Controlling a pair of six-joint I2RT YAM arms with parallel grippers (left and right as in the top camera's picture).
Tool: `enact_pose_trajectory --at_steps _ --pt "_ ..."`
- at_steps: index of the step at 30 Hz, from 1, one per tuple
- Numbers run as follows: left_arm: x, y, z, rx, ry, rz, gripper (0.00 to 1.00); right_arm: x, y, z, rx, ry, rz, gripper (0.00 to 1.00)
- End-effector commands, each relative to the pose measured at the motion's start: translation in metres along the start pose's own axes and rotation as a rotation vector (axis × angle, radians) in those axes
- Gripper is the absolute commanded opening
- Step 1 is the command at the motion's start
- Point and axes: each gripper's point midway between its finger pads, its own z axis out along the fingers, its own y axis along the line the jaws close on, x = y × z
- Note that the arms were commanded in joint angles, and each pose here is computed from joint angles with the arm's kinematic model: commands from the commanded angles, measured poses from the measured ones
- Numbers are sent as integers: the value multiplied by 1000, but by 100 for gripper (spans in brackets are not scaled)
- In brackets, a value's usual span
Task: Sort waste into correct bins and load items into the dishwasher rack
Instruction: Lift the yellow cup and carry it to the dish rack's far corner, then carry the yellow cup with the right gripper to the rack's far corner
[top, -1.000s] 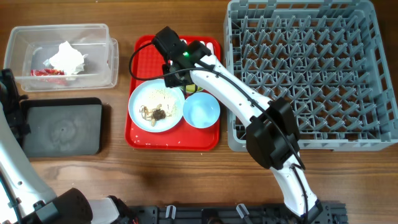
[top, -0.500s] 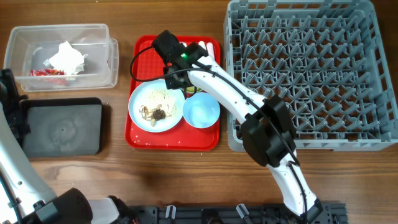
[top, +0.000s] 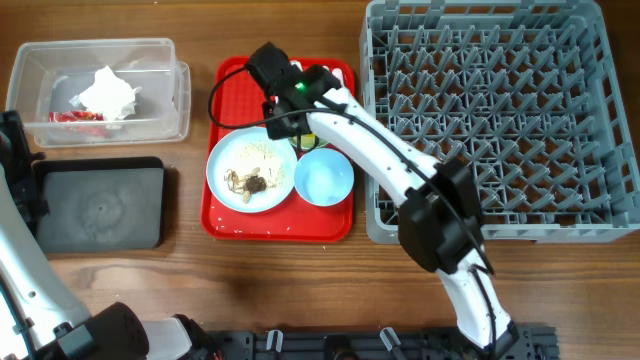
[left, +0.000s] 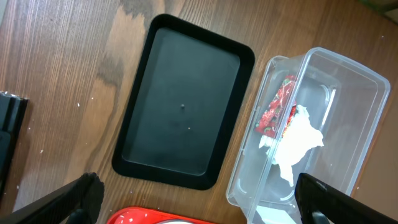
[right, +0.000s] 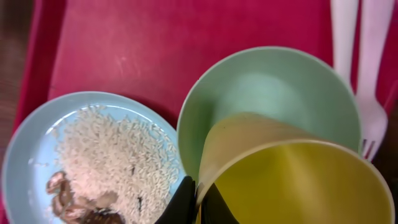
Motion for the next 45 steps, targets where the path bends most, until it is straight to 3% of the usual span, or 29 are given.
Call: enact_pose_trajectory --at_steps 1,7,10,22,32,36,45 --pt "-2 1 2 -9 -5 -19 100 -43 -17 -83 -49 -177 20 4" --pt "-2 1 2 -9 -5 -19 100 -84 -99 -182 -37 -385 109 4" --pt "-2 1 2 -10 -5 -19 100 -90 -149 -205 -41 -416 185 4" --pt "-2 1 2 -10 -5 -19 100 -55 -320 -191 -478 -316 431 4" --pt "-2 1 2 -9 -5 -19 100 -41 -357 -156 -1006 -387 454 4" --pt "-2 1 2 -10 -5 -19 100 -51 -366 -154 -1221 -509 377 4" --pt "-2 1 2 -9 -5 -19 100 -62 -389 -106 -1208 -409 516 4"
